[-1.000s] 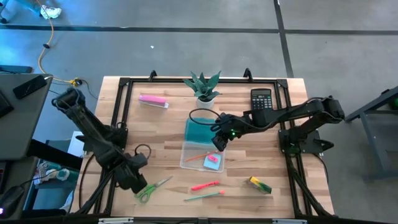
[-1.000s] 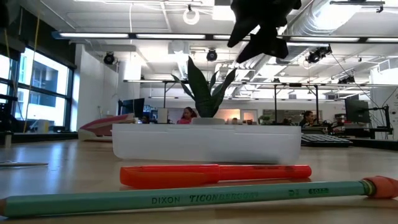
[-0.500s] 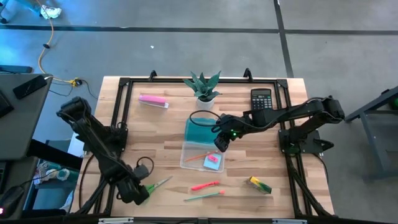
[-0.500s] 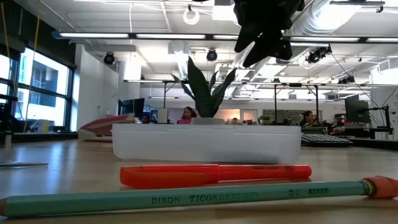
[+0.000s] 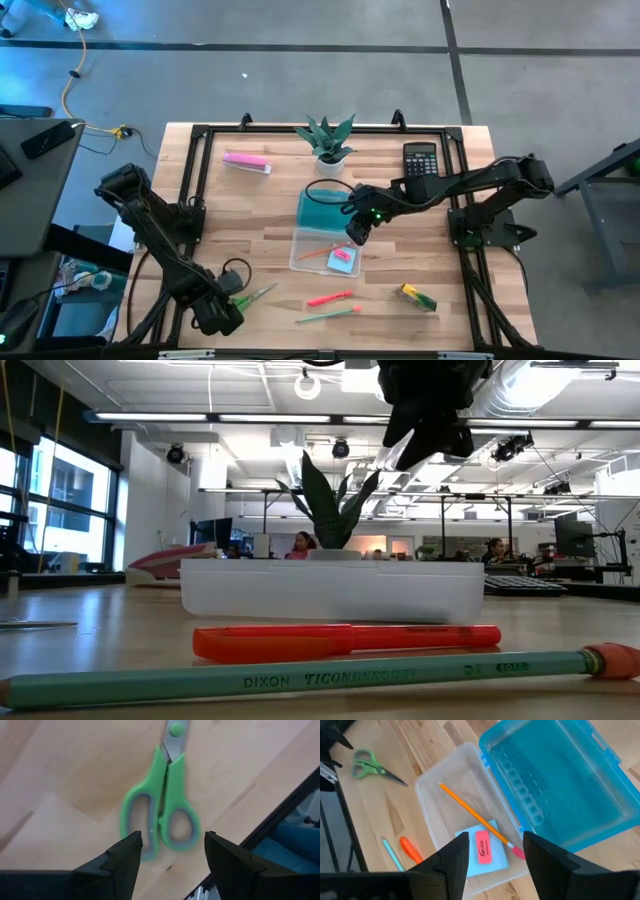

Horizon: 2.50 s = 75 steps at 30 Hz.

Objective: Pack school essentials
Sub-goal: Put the green scissors into the blue supply box

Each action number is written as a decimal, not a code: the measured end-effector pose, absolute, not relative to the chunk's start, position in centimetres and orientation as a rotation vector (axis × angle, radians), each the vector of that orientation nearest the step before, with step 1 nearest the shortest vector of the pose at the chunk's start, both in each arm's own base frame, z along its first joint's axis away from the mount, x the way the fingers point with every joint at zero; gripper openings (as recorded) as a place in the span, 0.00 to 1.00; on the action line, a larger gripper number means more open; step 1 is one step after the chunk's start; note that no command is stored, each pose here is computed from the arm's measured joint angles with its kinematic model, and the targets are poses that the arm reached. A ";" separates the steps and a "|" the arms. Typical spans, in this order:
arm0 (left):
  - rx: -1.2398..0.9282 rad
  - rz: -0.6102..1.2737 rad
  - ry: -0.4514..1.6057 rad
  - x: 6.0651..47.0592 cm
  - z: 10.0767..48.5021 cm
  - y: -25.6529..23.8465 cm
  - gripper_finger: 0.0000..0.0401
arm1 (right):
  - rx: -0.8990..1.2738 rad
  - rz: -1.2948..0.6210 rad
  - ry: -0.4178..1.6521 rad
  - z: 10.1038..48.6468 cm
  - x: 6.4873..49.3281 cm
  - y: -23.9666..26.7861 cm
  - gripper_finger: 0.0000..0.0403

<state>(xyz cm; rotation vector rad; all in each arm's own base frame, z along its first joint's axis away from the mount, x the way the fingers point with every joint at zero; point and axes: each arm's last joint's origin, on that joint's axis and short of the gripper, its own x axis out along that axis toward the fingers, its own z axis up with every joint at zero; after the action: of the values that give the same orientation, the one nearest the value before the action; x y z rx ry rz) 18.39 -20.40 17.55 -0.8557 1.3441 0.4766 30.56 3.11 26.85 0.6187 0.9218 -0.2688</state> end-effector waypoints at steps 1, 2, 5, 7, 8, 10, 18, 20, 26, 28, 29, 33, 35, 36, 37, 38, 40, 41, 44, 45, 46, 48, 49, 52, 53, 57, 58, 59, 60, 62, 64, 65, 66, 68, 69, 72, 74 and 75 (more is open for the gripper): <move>-0.854 0.488 1.346 18.5 17.2 -20.5 0.51 | 0.617 -0.269 0.925 26.8 30.5 3.1 0.44; -0.843 0.505 1.349 18.5 16.9 -20.5 0.51 | 0.611 -0.266 0.924 26.8 30.5 3.1 0.44; -0.819 0.547 1.363 18.6 16.0 -20.7 0.51 | 0.599 -0.264 0.935 26.8 30.5 3.2 0.44; -0.816 0.565 1.366 18.7 15.8 -20.7 0.51 | 0.596 -0.266 0.940 26.8 30.4 3.2 0.44; -0.821 0.560 1.363 18.9 15.8 -20.9 0.51 | 0.594 -0.269 0.948 26.7 30.3 3.2 0.44; -0.822 0.559 1.360 19.0 16.0 -21.0 0.51 | 0.587 -0.267 0.950 26.7 30.3 3.2 0.44; -0.847 0.576 1.324 19.4 16.3 -21.6 0.50 | 0.562 -0.262 0.957 26.7 30.3 3.2 0.44; -0.838 0.586 1.345 19.2 16.0 -21.7 0.48 | 0.553 -0.258 0.959 26.7 30.3 3.2 0.44; -0.823 0.598 1.374 19.0 15.4 -22.0 0.42 | 0.550 -0.260 0.963 26.6 30.2 3.2 0.44; -0.822 0.597 1.376 19.0 15.4 -22.0 0.41 | 0.550 -0.260 0.963 26.6 30.2 3.2 0.44; -0.821 0.597 1.375 19.0 15.4 -22.0 0.40 | 0.549 -0.260 0.963 26.6 30.2 3.2 0.44; -0.815 0.593 1.375 19.0 15.4 -22.0 0.38 | 0.546 -0.258 0.963 26.6 30.2 3.2 0.44; -0.809 0.593 1.377 19.0 15.3 -22.0 0.37 | 0.546 -0.258 0.963 26.6 30.2 3.2 0.44; -0.805 0.597 1.379 19.0 15.1 -22.1 0.37 | 0.546 -0.258 0.963 26.6 30.2 3.2 0.44; -0.798 0.604 1.383 19.0 14.9 -22.1 0.37 | 0.546 -0.258 0.963 26.6 30.2 3.2 0.44; -0.790 0.607 1.393 19.0 14.7 -22.2 0.37 | 0.546 -0.258 0.963 26.6 30.2 3.2 0.44; -0.785 0.607 1.415 18.9 14.2 -22.4 0.37 | 0.546 -0.258 0.963 26.6 30.2 3.2 0.44; -0.780 0.612 1.425 18.9 13.9 -22.5 0.37 | 0.546 -0.258 0.963 26.6 30.2 3.2 0.44; -0.771 0.625 1.444 19.0 13.4 -22.6 0.37 | 0.547 -0.258 0.963 26.6 30.2 3.2 0.44; -0.771 0.627 1.452 19.0 13.3 -22.7 0.36 | 0.547 -0.258 0.963 26.6 30.2 3.2 0.44; -0.769 0.637 1.457 19.0 13.2 -22.7 0.36 | 0.548 -0.259 0.963 26.6 30.2 3.2 0.44; -0.765 0.648 1.458 19.0 13.0 -22.7 0.35 | 0.549 -0.260 0.963 26.6 30.2 3.2 0.44; -0.763 0.652 1.459 19.0 13.0 -22.6 0.34 | 0.549 -0.260 0.964 26.6 30.2 3.2 0.44; -0.768 0.680 1.457 18.9 12.9 -22.6 0.30 | 0.549 -0.261 0.965 26.6 30.2 3.2 0.44; -0.767 0.687 1.458 18.8 12.9 -22.5 0.28 | 0.549 -0.260 0.965 26.6 30.2 3.2 0.44; -0.757 0.695 1.459 18.7 12.9 -22.5 0.19 | 0.549 -0.260 0.965 26.6 30.2 3.2 0.44; -0.757 0.696 1.457 18.7 12.9 -22.5 0.17 | 0.548 -0.260 0.965 26.6 30.2 3.2 0.44; -0.756 0.696 1.457 18.7 12.9 -22.5 0.16 | 0.548 -0.260 0.965 26.6 30.2 3.2 0.44; -0.756 0.696 1.456 18.7 12.9 -22.5 0.15 | 0.548 -0.260 0.965 26.6 30.2 3.2 0.44; -0.756 0.696 1.456 18.7 12.9 -22.5 0.15 | 0.548 -0.260 0.965 26.6 30.2 3.2 0.44; -0.756 0.696 1.455 18.8 12.9 -22.5 0.16 | 0.546 -0.259 0.965 26.6 30.2 3.2 0.44; -0.755 0.697 1.452 18.8 12.9 -22.5 0.17 | 0.546 -0.259 0.966 26.6 30.2 3.2 0.44; -0.754 0.696 1.449 18.9 13.0 -22.6 0.18 | 0.545 -0.259 0.966 26.6 30.2 3.2 0.44; -0.753 0.694 1.435 19.0 13.3 -22.8 0.18 | 0.545 -0.259 0.965 26.6 30.2 3.2 0.44; -0.752 0.692 1.424 19.1 13.4 -22.8 0.18 | 0.542 -0.254 0.967 26.6 30.2 3.2 0.44; -0.750 0.686 1.389 19.4 13.8 -23.0 0.17 | 0.538 -0.241 0.971 26.6 30.2 3.2 0.44; -0.754 0.681 1.354 19.7 14.0 -23.1 0.17 | 0.537 -0.241 0.973 26.6 30.2 3.2 0.44; -0.756 0.682 1.347 19.7 14.1 -23.1 0.17 | 0.537 -0.241 0.973 26.6 30.2 3.2 0.44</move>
<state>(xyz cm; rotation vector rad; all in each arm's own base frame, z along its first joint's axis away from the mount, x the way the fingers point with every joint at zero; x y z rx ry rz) 19.72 -23.07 14.06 -0.7555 1.3473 0.6817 30.20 3.19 26.59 0.5375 0.9731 -0.2410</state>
